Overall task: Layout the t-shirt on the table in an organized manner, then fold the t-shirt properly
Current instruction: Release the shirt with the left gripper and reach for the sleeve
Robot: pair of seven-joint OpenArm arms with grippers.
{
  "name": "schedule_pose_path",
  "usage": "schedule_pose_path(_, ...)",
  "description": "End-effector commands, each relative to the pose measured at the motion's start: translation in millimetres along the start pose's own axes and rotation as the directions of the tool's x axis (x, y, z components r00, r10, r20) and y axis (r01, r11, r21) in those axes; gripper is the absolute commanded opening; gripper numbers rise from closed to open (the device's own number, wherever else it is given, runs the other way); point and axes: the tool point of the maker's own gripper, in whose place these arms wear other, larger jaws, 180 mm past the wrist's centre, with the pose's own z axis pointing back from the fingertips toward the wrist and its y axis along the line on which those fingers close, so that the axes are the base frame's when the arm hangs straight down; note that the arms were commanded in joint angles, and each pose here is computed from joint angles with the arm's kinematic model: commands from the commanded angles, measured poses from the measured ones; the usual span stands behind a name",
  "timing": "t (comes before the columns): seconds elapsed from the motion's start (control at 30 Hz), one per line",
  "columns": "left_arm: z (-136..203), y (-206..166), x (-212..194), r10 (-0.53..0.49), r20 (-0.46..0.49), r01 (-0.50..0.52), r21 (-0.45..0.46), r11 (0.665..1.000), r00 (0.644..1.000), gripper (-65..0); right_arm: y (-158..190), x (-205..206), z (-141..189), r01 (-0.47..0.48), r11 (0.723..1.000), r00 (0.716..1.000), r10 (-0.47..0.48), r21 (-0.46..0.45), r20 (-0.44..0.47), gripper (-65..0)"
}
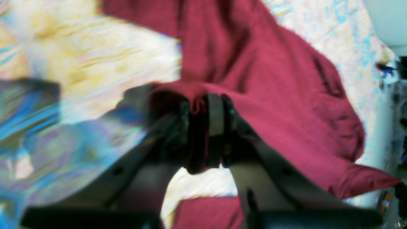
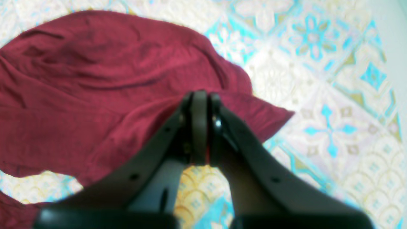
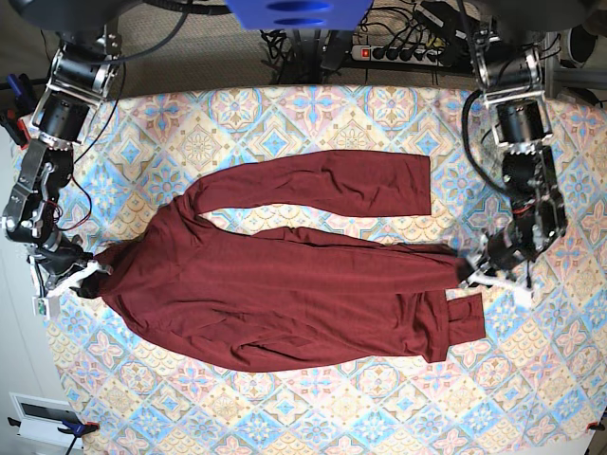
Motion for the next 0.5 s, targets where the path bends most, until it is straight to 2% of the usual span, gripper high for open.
schedule_pose_path(0.0,10,1,14,-0.010,0.033,0.010,-0.012,1.000,0.999,-55.6,-8,31,8,-0.024,0.999,0.996,0.026,-0.022,0.084,-65.0)
schedule_pose_path(0.1,22,25,0,0.030,-0.001,-0.030,-0.004,1.000,1.000,-53.8,-15,28,7,-0.065,0.995,0.995,0.070,-0.070,0.070,-65.0)
schedule_pose_path(0.2,37,43,-20,0.044,-0.041,-0.044,0.002,0.999,0.998,-53.3,-17,26,7,-0.074,0.994,0.995,0.079,-0.081,0.063,-65.0)
schedule_pose_path(0.33,51,47,-43,0.001,-0.070,0.000,0.010,1.000,0.998,-53.3,-17,26,7,-0.074,0.994,0.995,0.079,-0.081,0.063,-65.0)
schedule_pose_path(0.47,52,50,-51,0.003,-0.085,-0.001,0.016,1.000,0.996,-53.3,-16,26,7,-0.072,0.994,0.995,0.077,-0.079,0.063,-65.0)
